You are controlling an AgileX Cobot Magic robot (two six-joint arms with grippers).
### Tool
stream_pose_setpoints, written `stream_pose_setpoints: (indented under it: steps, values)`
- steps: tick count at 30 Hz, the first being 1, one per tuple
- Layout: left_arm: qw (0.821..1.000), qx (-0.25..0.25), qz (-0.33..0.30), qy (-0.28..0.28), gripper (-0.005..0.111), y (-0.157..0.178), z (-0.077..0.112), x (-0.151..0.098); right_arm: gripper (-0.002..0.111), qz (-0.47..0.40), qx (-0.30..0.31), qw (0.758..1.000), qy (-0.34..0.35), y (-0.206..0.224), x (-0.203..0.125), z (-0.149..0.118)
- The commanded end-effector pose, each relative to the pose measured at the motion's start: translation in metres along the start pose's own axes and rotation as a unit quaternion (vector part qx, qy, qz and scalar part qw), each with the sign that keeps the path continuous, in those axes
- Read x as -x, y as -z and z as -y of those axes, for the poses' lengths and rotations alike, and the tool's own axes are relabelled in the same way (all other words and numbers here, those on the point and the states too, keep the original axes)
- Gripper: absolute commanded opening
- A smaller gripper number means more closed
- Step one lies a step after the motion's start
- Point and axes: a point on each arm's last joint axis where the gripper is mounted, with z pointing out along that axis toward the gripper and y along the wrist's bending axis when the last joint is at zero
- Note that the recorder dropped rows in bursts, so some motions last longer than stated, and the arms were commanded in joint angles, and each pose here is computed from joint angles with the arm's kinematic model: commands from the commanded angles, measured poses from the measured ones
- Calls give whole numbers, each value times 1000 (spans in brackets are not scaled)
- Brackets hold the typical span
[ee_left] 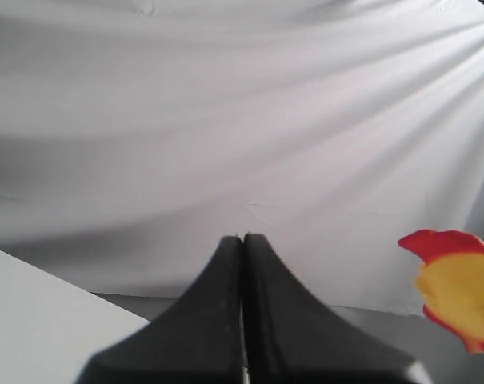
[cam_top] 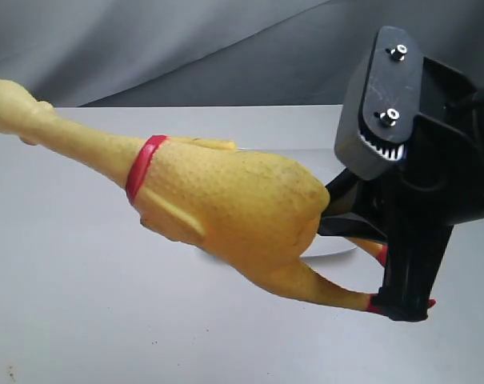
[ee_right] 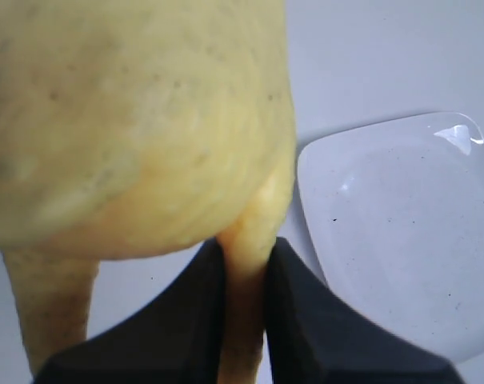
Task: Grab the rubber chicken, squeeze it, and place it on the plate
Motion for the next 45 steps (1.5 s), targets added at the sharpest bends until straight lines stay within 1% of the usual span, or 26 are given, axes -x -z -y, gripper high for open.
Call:
stream_pose_setpoints:
  steps: [1, 2, 3, 4, 5, 6, 7, 8, 9, 10, 12, 13, 14, 15, 17, 19, 21, 24, 27, 30, 32, 33, 35, 39, 41, 45]
  values:
    - [998, -51, -19, -44, 7, 1, 8, -1, 0, 11, 6, 1000, -12, 4, 3, -2]
    - [994, -83, -15, -74, 10, 1, 15, 2, 0, 10, 8, 1000, -12, 4, 2, -3]
    - [984, -134, -7, -121, 16, 3, 26, 7, 0, 8, 9, 1000, -12, 3, 2, -3]
    - [968, -193, 4, -163, 23, 6, 39, 12, 0, 8, 11, 1000, -14, 2, 2, -3]
    - [953, -246, 9, -176, 30, 11, 50, 15, 0, 5, 14, 1000, -15, 0, 2, -2]
    - [930, -305, 5, -204, 38, 14, 63, 19, 0, 1, 17, 1000, -16, -2, 1, -2]
    - [894, -358, -3, -268, 47, 17, 75, 20, 0, -3, 22, 1000, -18, -4, 1, -2]
    - [857, -390, -16, -336, 56, 19, 82, 21, 0, -11, 31, 999, -22, -8, 0, -2]
    - [827, -410, -39, -382, 61, 18, 87, 22, 0, -17, 38, 999, -24, -11, -1, -2]
    - [808, -406, -67, -422, 64, 14, 88, 23, 0, -24, 47, 998, -28, -14, -2, -2]
    - [811, -389, -85, -428, 66, 3, 91, 29, 0, -34, 57, 997, -33, -21, -3, -1]
    - [802, -388, -83, -447, 67, -2, 93, 31, 0, -37, 60, 997, -35, -23, -4, -1]
    - [788, -394, -81, -466, 67, -6, 94, 31, 0, -39, 63, 997, -38, -26, -4, 0]
    - [767, -404, -73, -494, 68, -10, 97, 32, 0, -38, 65, 996, -41, -26, -4, -1]
    - [744, -414, -76, -519, 68, -20, 98, 30, 0, -40, 66, 996, -40, -28, -4, 0]
    - [716, -415, -75, -556, 68, -30, 96, 27, 0, -41, 67, 996, -40, -28, -4, 0]
    - [677, -426, -73, -595, 68, -40, 94, 20, 0, -38, 70, 996, -44, -28, -3, -1]
    - [633, -463, -79, -615, 68, -49, 95, 7, 0, -29, 76, 995, -54, -28, -2, -2]
    - [597, -496, -79, -626, 68, -54, 97, -5, 0, -28, 77, 995, -56, -28, -1, -2]
    - [561, -505, -68, -652, 68, -58, 98, -12, 0, -28, 77, 995, -56, -28, -1, -2]
    - [525, -510, -45, -680, 68, -58, 100, -15, 0, -27, 79, 995, -58, -28, -1, -2]
    - [511, -512, -38, -690, 68, -59, 101, -17, 0, -25, 80, 995, -59, -28, -1, -3]
    - [499, -516, -35, -695, 68, -59, 103, -20, 0, -21, 83, 994, -61, -28, 0, -3]
    - [466, -535, -30, -704, 68, -60, 107, -31, 0, -12, 90, 994, -68, -28, 2, -4]
    - [456, -534, -34, -711, 68, -62, 107, -35, 0, -12, 91, 993, -69, -28, 2, -4]
    - [416, -531, -24, -738, 68, -64, 109, -43, 0, -14, 94, 993, -69, -27, 2, -5]
